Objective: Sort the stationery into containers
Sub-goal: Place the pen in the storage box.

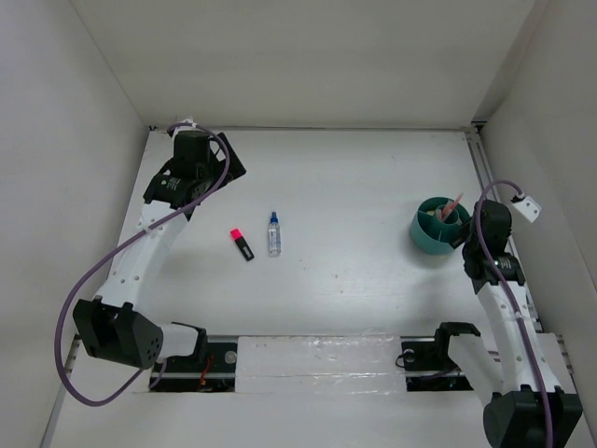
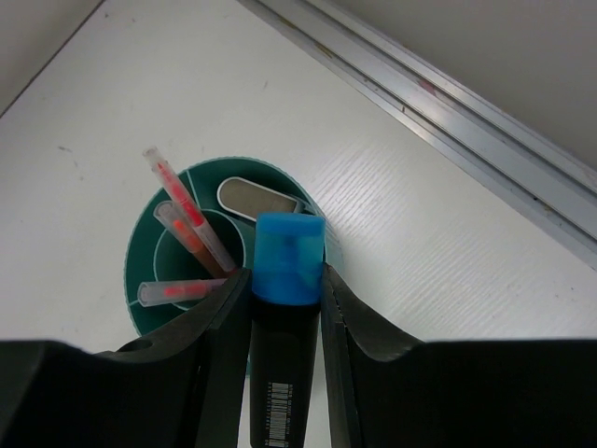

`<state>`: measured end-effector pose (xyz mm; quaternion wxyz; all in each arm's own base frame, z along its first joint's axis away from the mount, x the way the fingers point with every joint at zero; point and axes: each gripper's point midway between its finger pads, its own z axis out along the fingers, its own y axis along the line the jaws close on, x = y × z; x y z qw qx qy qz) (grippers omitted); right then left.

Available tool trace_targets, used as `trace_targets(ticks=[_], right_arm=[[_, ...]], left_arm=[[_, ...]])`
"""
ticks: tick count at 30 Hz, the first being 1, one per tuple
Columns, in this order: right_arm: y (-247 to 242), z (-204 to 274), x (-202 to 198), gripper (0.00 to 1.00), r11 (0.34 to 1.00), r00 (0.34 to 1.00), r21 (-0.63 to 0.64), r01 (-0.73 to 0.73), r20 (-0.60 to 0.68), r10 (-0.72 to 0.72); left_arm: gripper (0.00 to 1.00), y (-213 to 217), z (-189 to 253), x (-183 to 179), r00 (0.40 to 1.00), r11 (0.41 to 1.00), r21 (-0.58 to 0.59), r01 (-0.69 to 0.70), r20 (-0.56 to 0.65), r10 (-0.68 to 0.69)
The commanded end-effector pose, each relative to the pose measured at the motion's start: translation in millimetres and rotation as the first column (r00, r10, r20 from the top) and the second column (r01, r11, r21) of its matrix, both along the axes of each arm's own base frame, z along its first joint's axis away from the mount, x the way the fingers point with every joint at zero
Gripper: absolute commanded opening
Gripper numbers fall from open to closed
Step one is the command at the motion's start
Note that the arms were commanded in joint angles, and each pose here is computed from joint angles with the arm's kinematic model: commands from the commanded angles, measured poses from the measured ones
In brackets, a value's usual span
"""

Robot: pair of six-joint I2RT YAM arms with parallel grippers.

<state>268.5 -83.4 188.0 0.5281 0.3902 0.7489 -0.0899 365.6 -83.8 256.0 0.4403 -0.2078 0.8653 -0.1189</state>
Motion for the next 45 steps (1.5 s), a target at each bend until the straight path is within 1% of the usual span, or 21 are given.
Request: trace_targets(ticks=[1,10,30,37,40,41,42,43,45], right_arm=[[-4,24,11,0.00,1.000,0.995,-0.013,-0.003,0.098,0.004],[2,21,17,0.00,0.998,0.994,-0.021,-0.055,0.092,0.057],[6,23,17,0.00,0.996,0.992,-0.026,-0.088,0.093,0.090],[9,15,13,0.00,0.996,0.993,0.004,-0.087,0.080,0.086],[20,5,16,0.00,0.988,0.987,0.033,-0.148,0.073,0.145],[29,4,20,0.00,0.980,0.979,0.050,-0.192,0.087,0.187],[31,9,22,0.00,0.976,0.972,0.041,-0.216,0.105,0.211],[34,3,21,0.00,0.972,0.970,0.050,-0.228,0.094,0.223],[36,5,23,0.00,0.968,0.965,0.044,-0.246,0.101,0.241]], left_arm=[[1.00,-2,8,2,0.999,1.000,-0.003,0.014,0.039,-0.014],[1.00,0,8,3,0.999,1.000,0.009,0.011,0.041,-0.012],[1.00,0,8,3,0.999,1.000,0.009,0.011,0.041,-0.012],[1.00,0,8,3,0.999,1.000,0.009,0.011,0.041,-0.012],[1.00,0,8,3,0.999,1.000,0.009,0.011,0.041,-0.012],[1.00,0,8,3,0.999,1.000,0.009,0.011,0.041,-0.012],[1.00,0,8,3,0.999,1.000,0.009,0.011,0.041,-0.012],[1.00,0,8,3,0.999,1.000,0.009,0.011,0.041,-0.012],[1.00,0,8,3,0.999,1.000,0.009,0.011,0.041,-0.012]])
